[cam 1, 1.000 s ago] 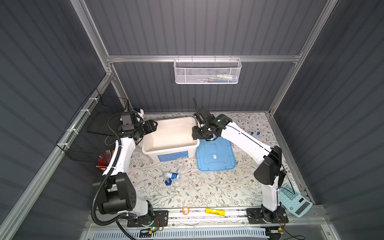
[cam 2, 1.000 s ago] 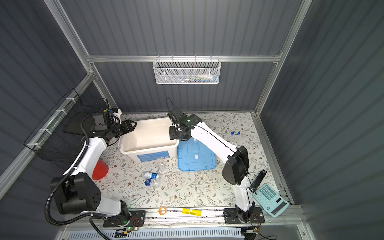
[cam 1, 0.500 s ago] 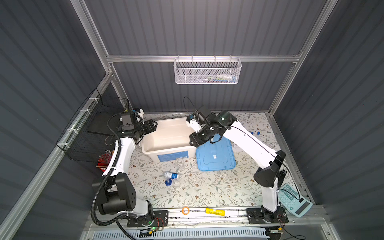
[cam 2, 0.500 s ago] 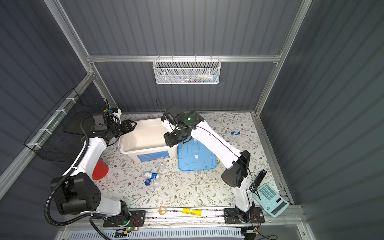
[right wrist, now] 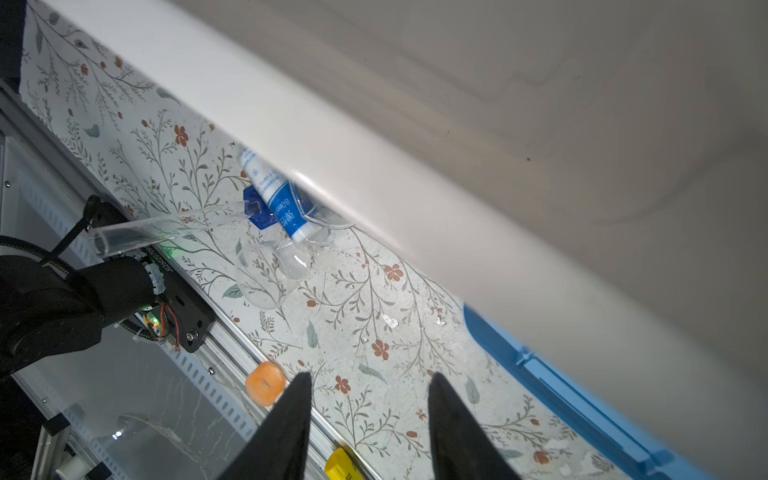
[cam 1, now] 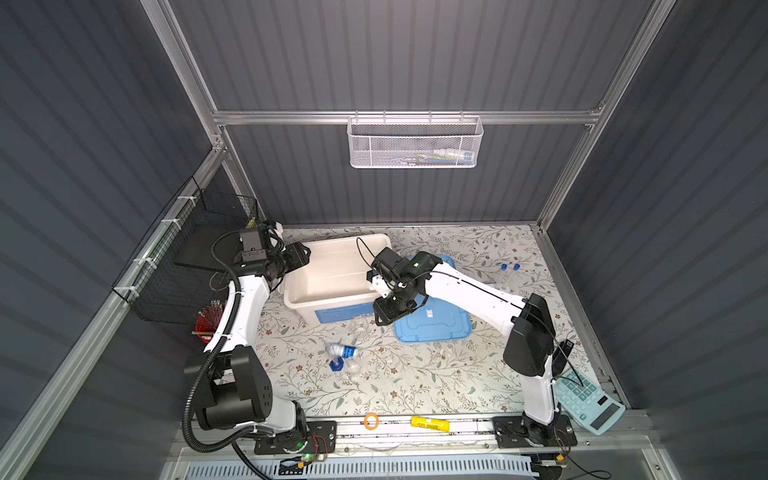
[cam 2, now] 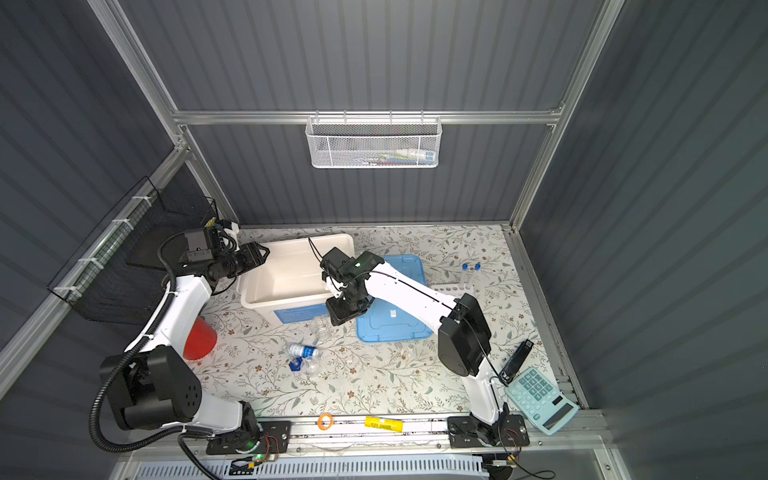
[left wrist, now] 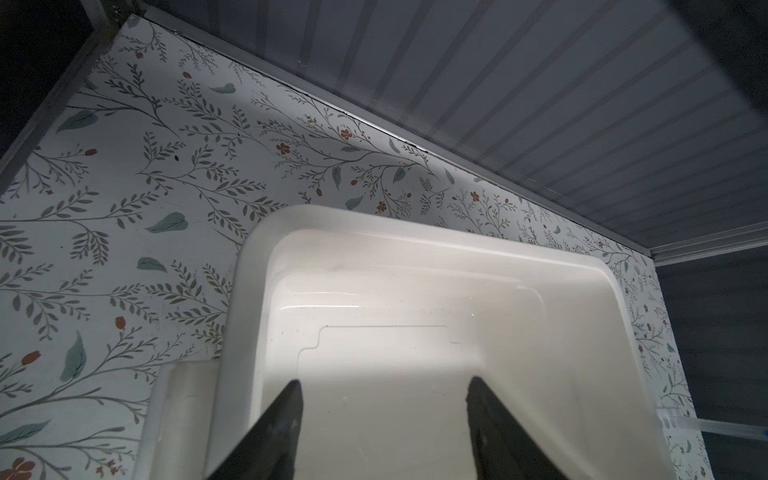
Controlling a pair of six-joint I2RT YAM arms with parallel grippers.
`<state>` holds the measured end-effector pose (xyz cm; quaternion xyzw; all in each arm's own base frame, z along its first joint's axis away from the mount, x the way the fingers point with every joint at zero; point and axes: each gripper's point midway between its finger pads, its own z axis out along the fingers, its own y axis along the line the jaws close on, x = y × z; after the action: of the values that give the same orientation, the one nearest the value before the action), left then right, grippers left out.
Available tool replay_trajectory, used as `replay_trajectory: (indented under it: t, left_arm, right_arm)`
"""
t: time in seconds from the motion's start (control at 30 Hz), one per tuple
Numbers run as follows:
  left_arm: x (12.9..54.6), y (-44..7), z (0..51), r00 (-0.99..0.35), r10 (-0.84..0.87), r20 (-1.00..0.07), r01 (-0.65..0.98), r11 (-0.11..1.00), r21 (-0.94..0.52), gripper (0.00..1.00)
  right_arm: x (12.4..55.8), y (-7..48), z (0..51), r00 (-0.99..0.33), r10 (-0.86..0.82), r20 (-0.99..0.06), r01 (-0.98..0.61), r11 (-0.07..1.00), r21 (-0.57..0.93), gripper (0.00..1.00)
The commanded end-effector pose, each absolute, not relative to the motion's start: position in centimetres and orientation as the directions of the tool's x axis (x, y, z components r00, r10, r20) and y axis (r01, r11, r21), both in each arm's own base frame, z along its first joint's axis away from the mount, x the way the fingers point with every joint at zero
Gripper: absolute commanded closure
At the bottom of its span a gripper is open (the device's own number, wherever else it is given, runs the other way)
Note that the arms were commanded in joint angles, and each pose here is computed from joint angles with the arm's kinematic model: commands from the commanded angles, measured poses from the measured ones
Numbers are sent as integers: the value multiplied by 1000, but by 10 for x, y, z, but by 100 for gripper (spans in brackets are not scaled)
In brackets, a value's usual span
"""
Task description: Organize the chemistry lab equipment
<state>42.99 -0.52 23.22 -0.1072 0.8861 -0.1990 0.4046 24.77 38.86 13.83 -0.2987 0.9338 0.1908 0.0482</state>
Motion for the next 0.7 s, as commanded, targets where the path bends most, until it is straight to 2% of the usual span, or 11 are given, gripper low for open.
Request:
replay_trajectory:
  t: [0.0, 0.17, 0.43, 0.67]
  left_arm:
    - [420, -13, 255, -639, -313, -703, 38, 900, -435, 36]
    - [412, -18, 261, -639, -243, -730, 79, 923, -376, 36]
    - [395, -44, 252, -656, -87, -750, 143, 961, -237, 36]
    - [359, -52, 253, -650, -82, -756, 153, 960, -235, 37]
  right_arm:
    - [257, 401, 152, -856, -438, -275, -515, 770, 378, 52]
    - [268, 406, 149, -887, -353, -299, -451, 804, 388, 53]
    - [276, 404, 132, -904, -306, -299, -394, 867, 305, 57]
    - [277, 412, 121, -910, -265, -319, -352, 900, 257, 61]
